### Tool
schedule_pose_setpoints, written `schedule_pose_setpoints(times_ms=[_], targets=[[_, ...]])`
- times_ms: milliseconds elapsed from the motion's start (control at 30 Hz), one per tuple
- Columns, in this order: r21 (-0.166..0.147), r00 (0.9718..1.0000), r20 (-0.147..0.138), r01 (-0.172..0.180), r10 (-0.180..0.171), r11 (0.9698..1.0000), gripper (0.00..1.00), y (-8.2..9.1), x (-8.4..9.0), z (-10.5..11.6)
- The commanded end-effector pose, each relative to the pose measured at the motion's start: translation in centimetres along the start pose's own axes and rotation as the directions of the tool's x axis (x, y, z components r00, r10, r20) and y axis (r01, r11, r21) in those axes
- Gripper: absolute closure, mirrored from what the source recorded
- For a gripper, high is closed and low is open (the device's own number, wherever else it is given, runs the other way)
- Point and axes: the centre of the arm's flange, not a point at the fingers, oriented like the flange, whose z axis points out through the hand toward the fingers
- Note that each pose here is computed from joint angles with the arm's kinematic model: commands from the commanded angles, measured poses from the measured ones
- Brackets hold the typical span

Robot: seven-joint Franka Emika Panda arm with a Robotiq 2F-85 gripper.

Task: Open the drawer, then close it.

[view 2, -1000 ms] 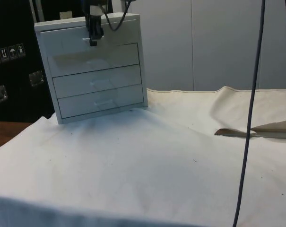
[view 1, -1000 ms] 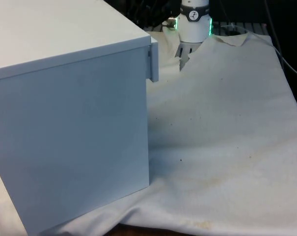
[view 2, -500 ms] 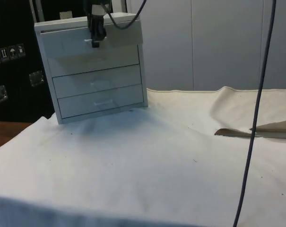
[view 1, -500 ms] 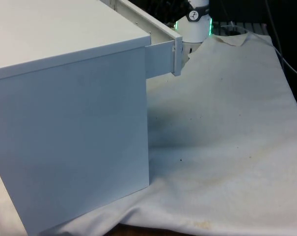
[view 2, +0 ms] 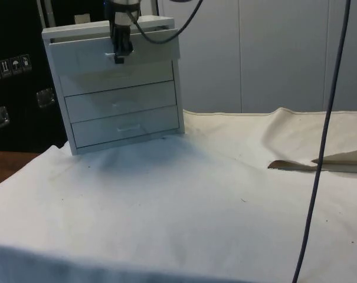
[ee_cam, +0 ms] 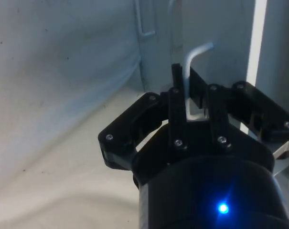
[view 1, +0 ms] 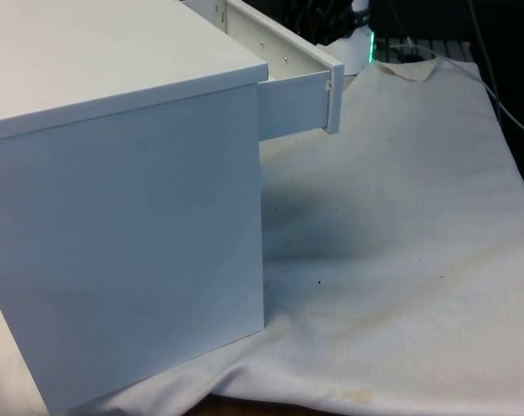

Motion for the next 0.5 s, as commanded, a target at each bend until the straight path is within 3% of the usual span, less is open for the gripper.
schedule_pose_setpoints(times_ms=[0, 67, 467], targets=[[-0.006, 0.9999, -0.012, 0.0, -0.001, 1.0, 1.0, -0.8, 0.2, -0.8], [-0.003, 1.0, -0.003, -0.002, 0.002, 1.0, 1.0, -0.6, 0.0, -0.4], [-0.008, 0.9998, -0.019, -0.004, 0.004, 1.0, 1.0, -3.2, -0.7, -2.4]])
